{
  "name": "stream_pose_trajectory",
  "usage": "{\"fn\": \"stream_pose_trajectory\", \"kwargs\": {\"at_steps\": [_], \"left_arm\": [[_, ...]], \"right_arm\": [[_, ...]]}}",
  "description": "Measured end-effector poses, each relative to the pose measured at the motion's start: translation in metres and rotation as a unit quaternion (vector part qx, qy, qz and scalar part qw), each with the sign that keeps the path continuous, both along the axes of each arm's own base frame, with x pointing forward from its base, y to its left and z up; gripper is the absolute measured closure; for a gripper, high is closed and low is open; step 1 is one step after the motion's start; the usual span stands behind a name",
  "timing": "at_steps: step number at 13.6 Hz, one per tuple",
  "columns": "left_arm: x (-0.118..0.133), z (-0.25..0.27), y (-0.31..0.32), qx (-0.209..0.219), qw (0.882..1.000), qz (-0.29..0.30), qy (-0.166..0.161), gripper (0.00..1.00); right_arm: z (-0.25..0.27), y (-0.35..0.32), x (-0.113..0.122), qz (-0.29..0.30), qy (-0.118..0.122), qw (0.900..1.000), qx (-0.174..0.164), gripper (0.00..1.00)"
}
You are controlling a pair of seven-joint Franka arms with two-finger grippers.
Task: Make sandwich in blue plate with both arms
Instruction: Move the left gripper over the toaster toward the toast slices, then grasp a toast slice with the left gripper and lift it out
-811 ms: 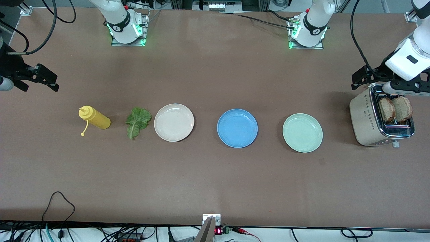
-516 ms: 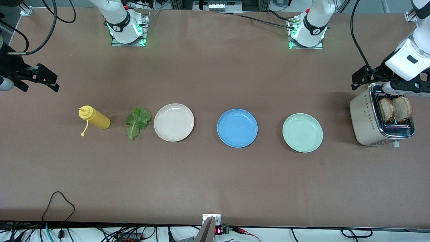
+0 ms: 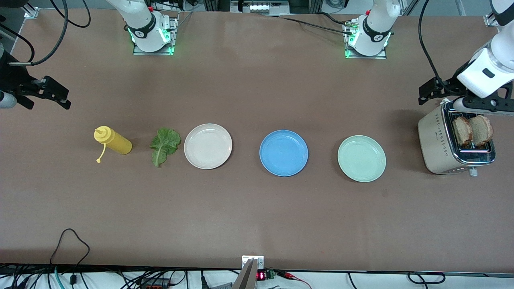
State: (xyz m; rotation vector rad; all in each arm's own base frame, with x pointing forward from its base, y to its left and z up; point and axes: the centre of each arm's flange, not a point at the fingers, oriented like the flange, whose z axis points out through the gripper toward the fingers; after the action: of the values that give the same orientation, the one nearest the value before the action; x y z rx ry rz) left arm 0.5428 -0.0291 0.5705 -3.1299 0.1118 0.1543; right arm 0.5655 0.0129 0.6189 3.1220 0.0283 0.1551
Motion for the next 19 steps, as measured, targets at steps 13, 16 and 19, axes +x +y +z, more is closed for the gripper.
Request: {"fn": "stream_pose_trajectory", "kwargs": {"at_steps": [13,16,19], "left_arm": [[0.056,-0.079,0.149,0.088,0.994,0.032,0.054,0.00],[0.045,-0.116,0.188,0.080,0.995,0.032,0.052,0.00],[0.032,-0.158,0.215,0.072,0.997,0.030,0.024,0.00]], "right_arm": [[0.000,-0.001,0.000,-0.001,0.000,1.000,0.000,0.00],[0.000,-0.001,0.000,-0.001,0.000,1.000,0.000,0.00],[0.000,-0.002,0.000,-0.001,0.000,1.000,0.000,0.00]]}}
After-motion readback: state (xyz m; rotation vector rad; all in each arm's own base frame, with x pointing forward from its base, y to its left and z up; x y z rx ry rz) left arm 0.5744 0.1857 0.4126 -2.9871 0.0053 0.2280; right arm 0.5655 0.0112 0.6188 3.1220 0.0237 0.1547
